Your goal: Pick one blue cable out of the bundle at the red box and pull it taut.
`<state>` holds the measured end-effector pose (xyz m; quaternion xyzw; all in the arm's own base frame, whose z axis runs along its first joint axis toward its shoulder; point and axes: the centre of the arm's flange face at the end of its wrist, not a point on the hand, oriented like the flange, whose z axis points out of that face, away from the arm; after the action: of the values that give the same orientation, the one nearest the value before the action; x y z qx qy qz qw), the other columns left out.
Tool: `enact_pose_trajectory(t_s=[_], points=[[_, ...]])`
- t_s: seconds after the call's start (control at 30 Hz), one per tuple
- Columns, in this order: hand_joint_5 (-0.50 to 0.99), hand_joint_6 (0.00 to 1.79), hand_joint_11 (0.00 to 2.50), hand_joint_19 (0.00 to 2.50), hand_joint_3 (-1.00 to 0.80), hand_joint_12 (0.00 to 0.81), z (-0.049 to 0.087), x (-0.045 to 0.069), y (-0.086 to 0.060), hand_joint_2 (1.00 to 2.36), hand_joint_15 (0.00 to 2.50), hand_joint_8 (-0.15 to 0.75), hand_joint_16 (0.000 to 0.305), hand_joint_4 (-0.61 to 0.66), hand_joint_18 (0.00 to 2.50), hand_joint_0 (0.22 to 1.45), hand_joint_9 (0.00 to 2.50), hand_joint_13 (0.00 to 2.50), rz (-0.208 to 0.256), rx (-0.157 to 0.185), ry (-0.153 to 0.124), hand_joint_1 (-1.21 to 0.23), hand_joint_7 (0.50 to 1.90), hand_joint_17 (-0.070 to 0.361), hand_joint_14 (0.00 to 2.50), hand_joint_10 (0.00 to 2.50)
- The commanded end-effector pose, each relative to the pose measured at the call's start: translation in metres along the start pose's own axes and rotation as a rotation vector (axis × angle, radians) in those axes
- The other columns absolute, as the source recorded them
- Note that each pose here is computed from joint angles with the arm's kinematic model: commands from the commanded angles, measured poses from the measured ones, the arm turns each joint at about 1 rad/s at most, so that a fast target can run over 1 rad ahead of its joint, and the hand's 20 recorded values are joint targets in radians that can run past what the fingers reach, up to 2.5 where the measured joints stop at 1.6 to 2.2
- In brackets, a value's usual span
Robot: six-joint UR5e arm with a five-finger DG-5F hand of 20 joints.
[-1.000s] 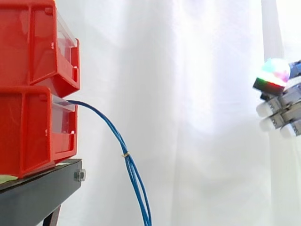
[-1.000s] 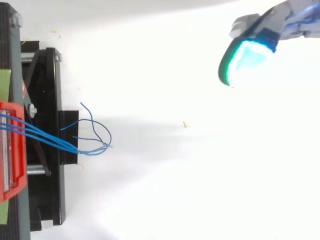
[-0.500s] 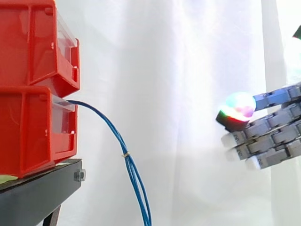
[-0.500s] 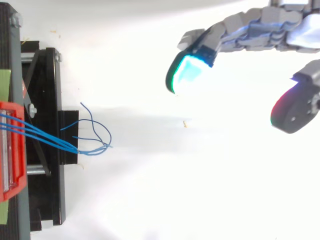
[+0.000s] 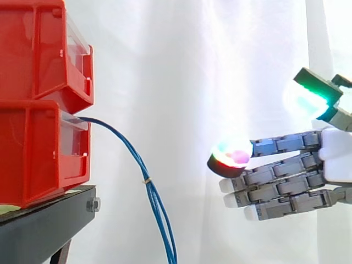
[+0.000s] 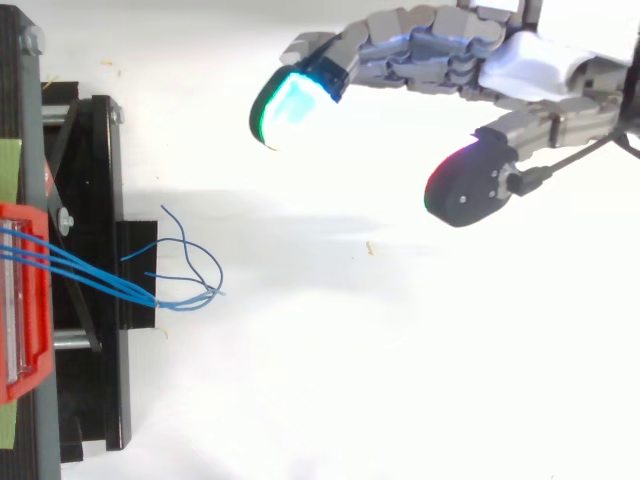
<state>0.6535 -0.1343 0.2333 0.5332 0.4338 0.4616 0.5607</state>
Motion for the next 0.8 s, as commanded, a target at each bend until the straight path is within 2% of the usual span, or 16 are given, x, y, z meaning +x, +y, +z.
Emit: enact_pose_trajectory(t_s=[0.0,0.03,0.07,0.17,0.3,0.37,0.43,0.5,0.53,0.57,0.63,0.77], points=[[-0.23,0.5,0.0,0.08,-0.5,0.4,0.004,0.009,-0.004,1.0,0.11,0.27,0.065,0.26,0.0,0.4,0.13,0.0,-0.008,-0.015,0.002,-0.66,0.74,0.147,0.0,0.0],[-0.23,0.5,0.0,0.08,-0.5,0.401,0.004,0.011,-0.005,1.0,0.12,0.27,0.065,0.26,0.0,0.4,0.13,0.0,-0.016,-0.015,0.002,-0.64,0.74,0.146,0.0,0.0],[-0.23,0.5,0.0,0.08,-0.5,0.4,0.004,0.016,-0.004,1.0,0.12,0.272,0.065,0.26,0.0,0.41,0.13,0.0,-0.07,-0.01,-0.027,-0.64,0.74,0.146,0.0,0.0],[-0.22,0.5,0.0,0.04,-0.5,0.408,0.003,0.017,-0.005,1.0,0.1,0.282,0.066,0.27,0.0,0.41,0.17,0.0,-0.094,-0.01,-0.058,-0.64,0.73,0.148,0.0,0.0],[-0.22,0.5,0.0,0.04,-0.5,0.406,0.004,0.023,-0.005,1.0,0.09,0.284,0.065,0.27,0.0,0.41,0.18,0.0,-0.1,-0.012,-0.061,-0.62,0.73,0.147,0.0,0.0],[-0.22,0.5,0.0,0.04,-0.5,0.406,0.005,0.029,-0.012,1.0,0.09,0.285,0.065,0.27,0.0,0.41,0.18,0.0,-0.114,-0.01,-0.057,-0.61,0.73,0.147,0.0,0.0],[-0.22,0.5,0.0,0.05,-0.5,0.407,0.009,0.032,-0.019,1.0,0.09,0.284,0.065,0.27,0.0,0.42,0.18,0.0,-0.112,-0.009,-0.054,-0.6,0.73,0.147,0.0,0.0],[-0.22,0.5,0.0,0.05,-0.5,0.406,0.014,0.033,-0.036,1.0,0.09,0.283,0.065,0.27,0.0,0.42,0.19,0.0,-0.103,0.004,-0.053,-0.6,0.73,0.146,0.0,0.0],[-0.22,0.5,0.0,0.05,-0.5,0.405,0.014,0.033,-0.036,1.0,0.09,0.284,0.064,0.27,0.0,0.42,0.19,0.0,-0.103,0.004,-0.053,-0.59,0.73,0.145,0.0,0.0],[-0.22,0.5,0.0,0.05,-0.5,0.405,0.017,0.033,-0.046,1.0,0.09,0.284,0.064,0.27,0.0,0.42,0.19,0.0,-0.088,0.012,-0.054,-0.59,0.73,0.145,0.0,0.0],[-0.22,0.5,0.0,0.05,-0.5,0.405,0.03,0.035,-0.056,1.0,0.1,0.285,0.064,0.27,0.0,0.42,0.19,0.0,-0.038,0.019,-0.049,-0.59,0.73,0.144,0.0,0.0],[-0.22,0.5,0.0,0.05,-0.5,0.404,0.037,0.039,-0.056,1.0,0.09,0.285,0.064,0.27,0.0,0.43,0.19,0.0,-0.034,0.022,-0.031,-0.58,0.73,0.144,0.0,0.0]])
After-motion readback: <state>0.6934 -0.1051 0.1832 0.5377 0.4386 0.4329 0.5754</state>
